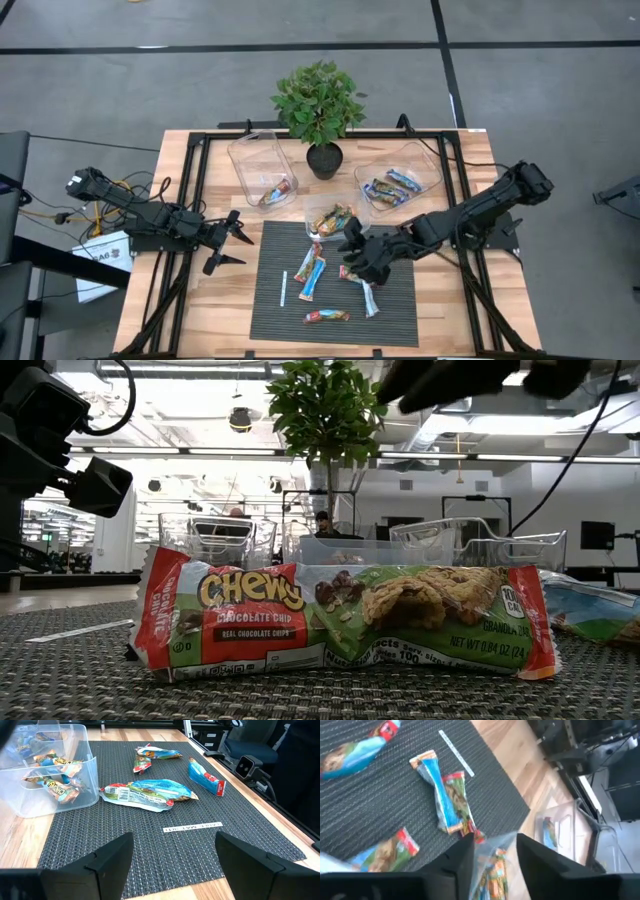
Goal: Pick and place Granola Bars by type
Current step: Put the orange granola bar into the middle transparent bin
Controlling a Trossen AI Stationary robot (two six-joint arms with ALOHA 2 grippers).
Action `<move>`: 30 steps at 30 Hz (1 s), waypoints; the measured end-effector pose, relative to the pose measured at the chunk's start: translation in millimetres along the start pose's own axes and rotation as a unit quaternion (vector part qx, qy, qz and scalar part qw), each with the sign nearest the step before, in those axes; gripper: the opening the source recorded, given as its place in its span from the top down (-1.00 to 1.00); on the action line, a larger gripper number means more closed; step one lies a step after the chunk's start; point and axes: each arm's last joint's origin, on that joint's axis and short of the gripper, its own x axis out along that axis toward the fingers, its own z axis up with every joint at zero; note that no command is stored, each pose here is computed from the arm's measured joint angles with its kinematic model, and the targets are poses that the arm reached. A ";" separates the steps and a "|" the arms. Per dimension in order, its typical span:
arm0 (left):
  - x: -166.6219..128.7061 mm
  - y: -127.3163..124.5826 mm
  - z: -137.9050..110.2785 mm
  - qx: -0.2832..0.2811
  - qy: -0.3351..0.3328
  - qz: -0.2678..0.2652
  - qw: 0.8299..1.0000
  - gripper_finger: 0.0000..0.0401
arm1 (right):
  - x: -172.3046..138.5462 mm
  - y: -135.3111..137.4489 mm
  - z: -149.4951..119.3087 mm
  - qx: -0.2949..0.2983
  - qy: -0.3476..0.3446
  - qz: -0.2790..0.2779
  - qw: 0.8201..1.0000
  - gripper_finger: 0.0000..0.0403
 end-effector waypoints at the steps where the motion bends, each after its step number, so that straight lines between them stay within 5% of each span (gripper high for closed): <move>1: 0.0 0.0 0.0 0.000 0.000 0.000 1.000 -0.37 | 5.8 1.4 1.0 0.000 -0.001 -0.001 1.000 0.26; 10: 0.0 0.0 0.0 0.000 0.000 0.000 1.000 -0.37 | 46.6 7.5 8.7 -0.020 0.028 0.037 0.999 -0.15; 30: 0.0 0.0 0.0 0.000 0.000 0.000 1.000 -0.37 | 103.4 22.1 19.5 -0.080 0.017 0.101 0.992 0.06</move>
